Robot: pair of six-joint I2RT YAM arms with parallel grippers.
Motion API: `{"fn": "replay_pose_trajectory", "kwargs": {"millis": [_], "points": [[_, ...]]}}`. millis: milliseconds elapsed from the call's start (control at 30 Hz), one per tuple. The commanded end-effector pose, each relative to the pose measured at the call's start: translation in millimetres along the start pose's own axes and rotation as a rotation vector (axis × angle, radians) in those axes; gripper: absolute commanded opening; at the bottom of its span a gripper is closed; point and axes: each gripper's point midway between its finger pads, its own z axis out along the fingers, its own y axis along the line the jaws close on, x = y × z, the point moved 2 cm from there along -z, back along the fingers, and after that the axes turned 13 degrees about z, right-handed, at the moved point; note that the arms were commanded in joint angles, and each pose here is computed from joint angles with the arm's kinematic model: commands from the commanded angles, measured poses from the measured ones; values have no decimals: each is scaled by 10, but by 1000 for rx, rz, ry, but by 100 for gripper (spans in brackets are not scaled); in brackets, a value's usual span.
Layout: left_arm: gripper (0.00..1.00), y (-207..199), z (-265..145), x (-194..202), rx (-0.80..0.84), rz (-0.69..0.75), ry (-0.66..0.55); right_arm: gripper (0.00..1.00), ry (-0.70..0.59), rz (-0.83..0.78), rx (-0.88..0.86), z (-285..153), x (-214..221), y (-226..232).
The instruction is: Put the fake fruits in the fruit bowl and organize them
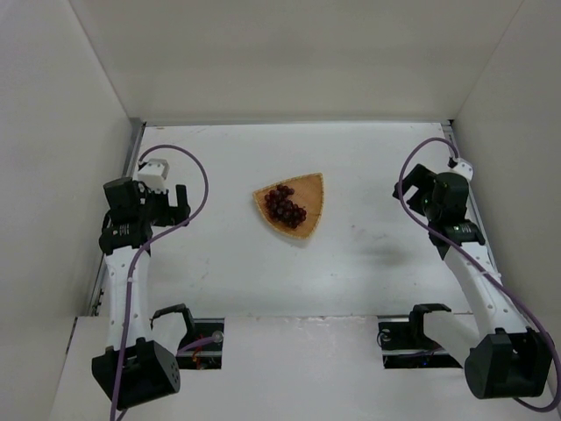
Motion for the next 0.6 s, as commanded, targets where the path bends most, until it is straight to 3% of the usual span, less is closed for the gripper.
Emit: {"fn": "replay_pose_trajectory", "kwargs": {"millis": [0, 233, 567], "points": [[100, 112, -35, -140, -60, -16, -66, 100, -25, 13, -61, -7, -63, 147], [100, 266, -22, -169, -142, -11, -60, 100, -19, 12, -56, -8, -27, 113], [100, 251, 8, -146, -133, -34, -49, 100, -24, 13, -58, -29, -33, 111]]}}
